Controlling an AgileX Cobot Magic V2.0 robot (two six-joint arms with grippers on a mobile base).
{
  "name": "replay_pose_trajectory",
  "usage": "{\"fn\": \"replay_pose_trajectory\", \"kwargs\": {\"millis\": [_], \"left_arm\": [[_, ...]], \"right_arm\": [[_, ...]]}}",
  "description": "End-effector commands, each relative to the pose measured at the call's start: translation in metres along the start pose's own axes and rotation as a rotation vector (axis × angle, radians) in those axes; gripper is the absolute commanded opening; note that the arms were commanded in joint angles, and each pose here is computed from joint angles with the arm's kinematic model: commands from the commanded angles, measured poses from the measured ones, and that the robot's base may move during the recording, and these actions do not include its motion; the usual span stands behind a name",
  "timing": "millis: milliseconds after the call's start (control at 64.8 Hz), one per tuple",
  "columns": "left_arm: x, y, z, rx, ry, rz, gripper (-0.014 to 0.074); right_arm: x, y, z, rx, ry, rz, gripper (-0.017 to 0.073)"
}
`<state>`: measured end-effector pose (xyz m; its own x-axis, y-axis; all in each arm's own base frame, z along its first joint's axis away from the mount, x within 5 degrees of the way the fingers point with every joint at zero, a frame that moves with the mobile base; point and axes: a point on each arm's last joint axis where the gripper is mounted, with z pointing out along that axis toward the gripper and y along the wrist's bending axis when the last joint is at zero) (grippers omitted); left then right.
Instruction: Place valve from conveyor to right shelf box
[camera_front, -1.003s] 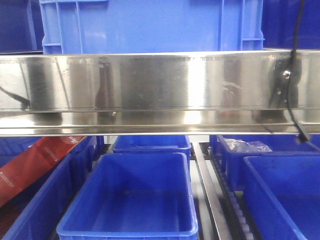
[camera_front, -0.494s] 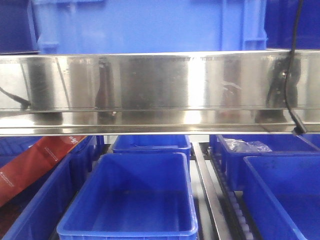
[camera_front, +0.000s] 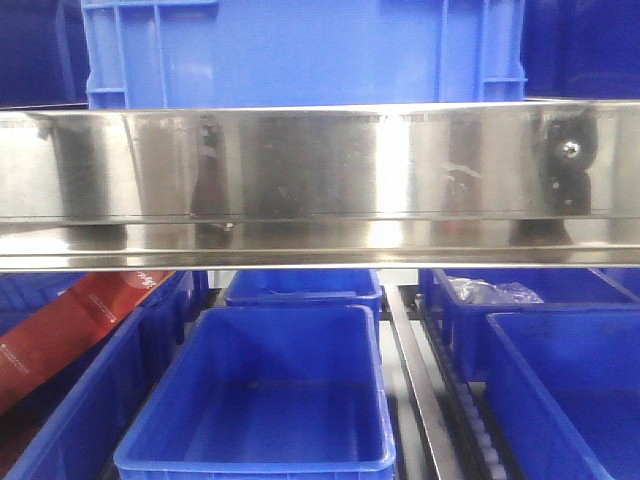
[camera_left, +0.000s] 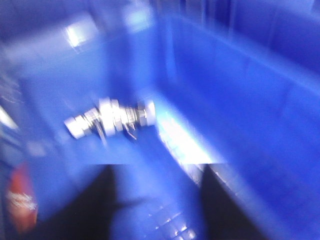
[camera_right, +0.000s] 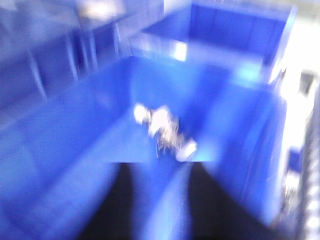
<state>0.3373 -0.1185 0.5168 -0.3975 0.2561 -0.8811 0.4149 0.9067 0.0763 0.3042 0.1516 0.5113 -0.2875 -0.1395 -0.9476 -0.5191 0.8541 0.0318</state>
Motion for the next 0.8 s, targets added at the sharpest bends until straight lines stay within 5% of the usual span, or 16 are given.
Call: {"fn": "replay_pose_trajectory", "kwargs": {"millis": [0, 340, 787], "left_arm": [[-0.002, 0.01, -0.026, -0.032, -0.006, -0.009, -0.0111], [0.029, 0.028, -0.064, -0.102, 0.052, -0.082, -0.0111], [0.153, -0.003, -0.135, -0.163, -0.251, -0.079, -0.0111]], "right_arm": [[-0.008, -0.002, -0.026, 0.022, -0.033, -0.014, -0.016], [0.029, -0.011, -0.066, 0.089, -0.039, 0.001, -0.0158], [0.158, -0.005, -0.111, 0.146, -0.116, -0.006, -0.0162]]}}
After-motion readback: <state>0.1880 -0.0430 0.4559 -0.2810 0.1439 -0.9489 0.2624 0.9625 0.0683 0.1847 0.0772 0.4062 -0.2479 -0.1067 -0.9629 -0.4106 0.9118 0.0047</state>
